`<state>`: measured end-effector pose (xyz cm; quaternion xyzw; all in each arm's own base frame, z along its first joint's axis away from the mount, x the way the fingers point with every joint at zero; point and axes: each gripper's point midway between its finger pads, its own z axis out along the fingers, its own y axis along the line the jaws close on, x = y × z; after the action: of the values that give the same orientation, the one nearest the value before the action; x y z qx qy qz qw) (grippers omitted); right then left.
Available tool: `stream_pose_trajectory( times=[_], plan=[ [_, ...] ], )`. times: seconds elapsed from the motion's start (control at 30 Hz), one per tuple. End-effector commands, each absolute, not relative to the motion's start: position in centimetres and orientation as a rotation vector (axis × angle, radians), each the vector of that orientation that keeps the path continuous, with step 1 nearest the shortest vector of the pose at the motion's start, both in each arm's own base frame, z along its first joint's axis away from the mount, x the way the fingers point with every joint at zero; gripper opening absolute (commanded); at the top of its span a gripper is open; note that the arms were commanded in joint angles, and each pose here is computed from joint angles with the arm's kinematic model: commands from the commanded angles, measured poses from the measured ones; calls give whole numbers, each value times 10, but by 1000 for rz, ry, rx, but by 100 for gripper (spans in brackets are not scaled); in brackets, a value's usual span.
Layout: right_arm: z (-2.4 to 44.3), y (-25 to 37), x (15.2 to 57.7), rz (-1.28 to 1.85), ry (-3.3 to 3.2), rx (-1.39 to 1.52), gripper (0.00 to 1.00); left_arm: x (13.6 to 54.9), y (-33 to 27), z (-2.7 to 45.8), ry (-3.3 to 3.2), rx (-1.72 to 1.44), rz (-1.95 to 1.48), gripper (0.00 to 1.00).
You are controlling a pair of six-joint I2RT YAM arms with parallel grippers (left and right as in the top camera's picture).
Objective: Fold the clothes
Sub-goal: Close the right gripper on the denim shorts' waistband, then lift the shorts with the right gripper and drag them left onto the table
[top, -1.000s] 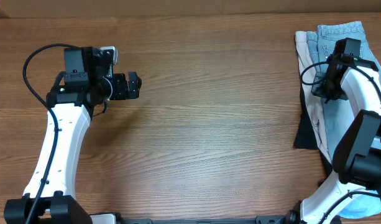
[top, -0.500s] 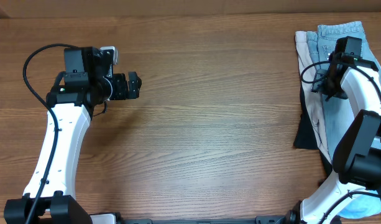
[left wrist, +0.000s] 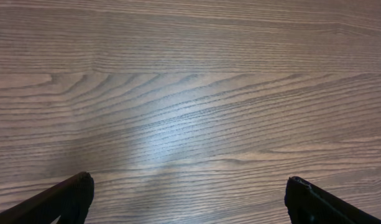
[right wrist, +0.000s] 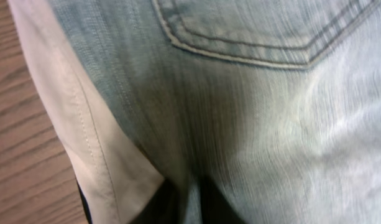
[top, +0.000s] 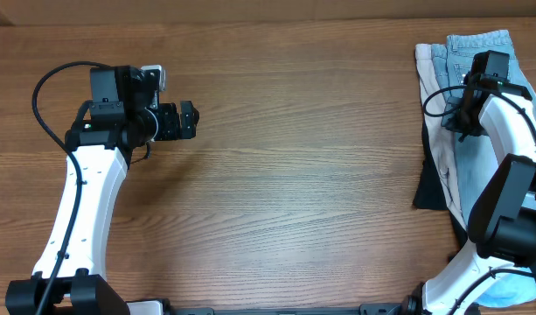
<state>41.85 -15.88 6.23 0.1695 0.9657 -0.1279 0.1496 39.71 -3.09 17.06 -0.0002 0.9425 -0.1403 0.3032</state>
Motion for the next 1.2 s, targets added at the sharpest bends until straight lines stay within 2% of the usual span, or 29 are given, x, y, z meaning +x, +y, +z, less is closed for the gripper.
stream_pose_trajectory(
  times=[0.0,0.27,0.43,0.63,0.93,1.17],
  plan=[
    [61,-161,423,-386,2774,484,6,402,-28,175,2477,27,-364,100],
    [86,-159,423,-357,2755,533,4,405,-28,177,2462,30,-362,99],
    [156,-132,428,-143,2696,486,4,413,-27,184,2422,22,-360,96],
    [211,-86,421,27,2704,343,4,420,-27,199,2387,24,-355,96],
    [233,68,411,274,2758,-85,4,432,-3,231,2315,-23,-317,98],
    [233,200,380,431,2721,-437,4,431,40,233,2299,-134,-264,100]
  ],
)
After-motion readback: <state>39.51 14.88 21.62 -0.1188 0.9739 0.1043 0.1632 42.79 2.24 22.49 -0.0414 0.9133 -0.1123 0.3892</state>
